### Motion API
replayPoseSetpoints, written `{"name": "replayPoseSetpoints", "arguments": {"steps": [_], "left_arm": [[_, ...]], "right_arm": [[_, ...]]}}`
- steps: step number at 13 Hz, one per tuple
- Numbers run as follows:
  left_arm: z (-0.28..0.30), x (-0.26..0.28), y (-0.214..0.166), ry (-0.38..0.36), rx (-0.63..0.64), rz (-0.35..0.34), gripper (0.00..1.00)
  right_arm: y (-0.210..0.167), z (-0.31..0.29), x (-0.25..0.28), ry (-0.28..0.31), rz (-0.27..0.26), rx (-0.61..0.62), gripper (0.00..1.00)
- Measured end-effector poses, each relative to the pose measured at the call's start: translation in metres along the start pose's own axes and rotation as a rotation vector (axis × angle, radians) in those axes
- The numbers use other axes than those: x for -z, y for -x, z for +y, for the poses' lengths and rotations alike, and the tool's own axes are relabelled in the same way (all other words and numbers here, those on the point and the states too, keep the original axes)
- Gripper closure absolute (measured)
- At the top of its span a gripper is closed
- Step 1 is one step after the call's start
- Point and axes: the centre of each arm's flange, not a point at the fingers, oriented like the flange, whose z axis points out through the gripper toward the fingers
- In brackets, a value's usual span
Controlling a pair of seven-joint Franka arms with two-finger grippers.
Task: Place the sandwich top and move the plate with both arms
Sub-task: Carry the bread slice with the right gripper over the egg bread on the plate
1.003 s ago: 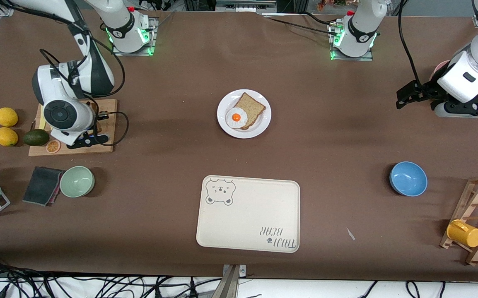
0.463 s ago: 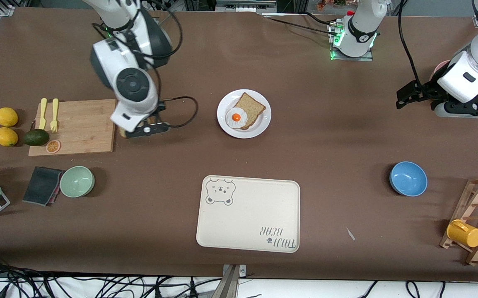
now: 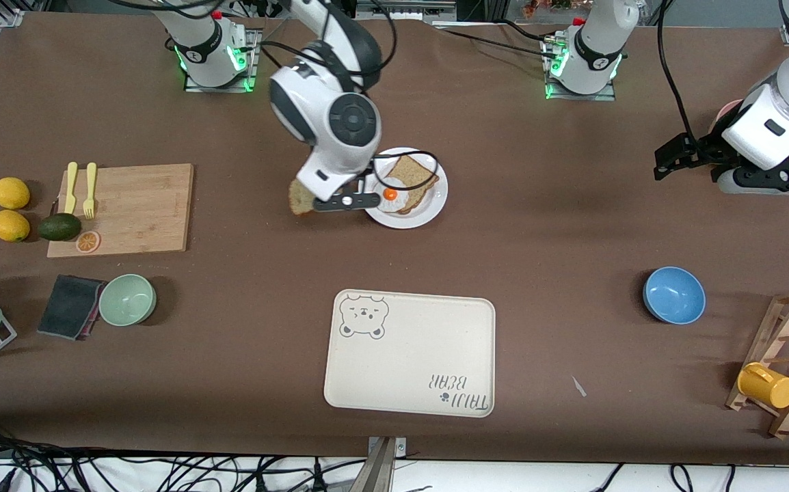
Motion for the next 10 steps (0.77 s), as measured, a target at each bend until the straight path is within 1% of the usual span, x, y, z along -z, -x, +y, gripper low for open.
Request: {"name": "replayPoseSetpoints", "arguments": {"steps": [2, 4, 5, 7, 10], "left_arm": [[0.000, 0.000, 0.000, 0.000, 0.000, 0.000, 0.00], [0.000, 0.000, 0.000, 0.000, 0.000, 0.000, 0.00], [0.000, 0.000, 0.000, 0.000, 0.000, 0.000, 0.00], [0.000, 0.000, 0.000, 0.000, 0.000, 0.000, 0.00], [0.000, 0.000, 0.000, 0.000, 0.000, 0.000, 0.00]], "right_arm": [[-0.001, -0.035, -0.010, -0.039, -0.003, -0.031, 0.94], [-0.006, -0.055, -0.020, -0.121, -0.033, -0.073, 0.94], [-0.006, -0.062, -0.024, -0.146, -0.039, -0.082, 0.94], [0.002, -0.078, -0.031, -0.163, -0.045, -0.085, 0.94], [0.013, -0.101, -0.046, -0.165, -0.045, -0.115, 0.94]]}}
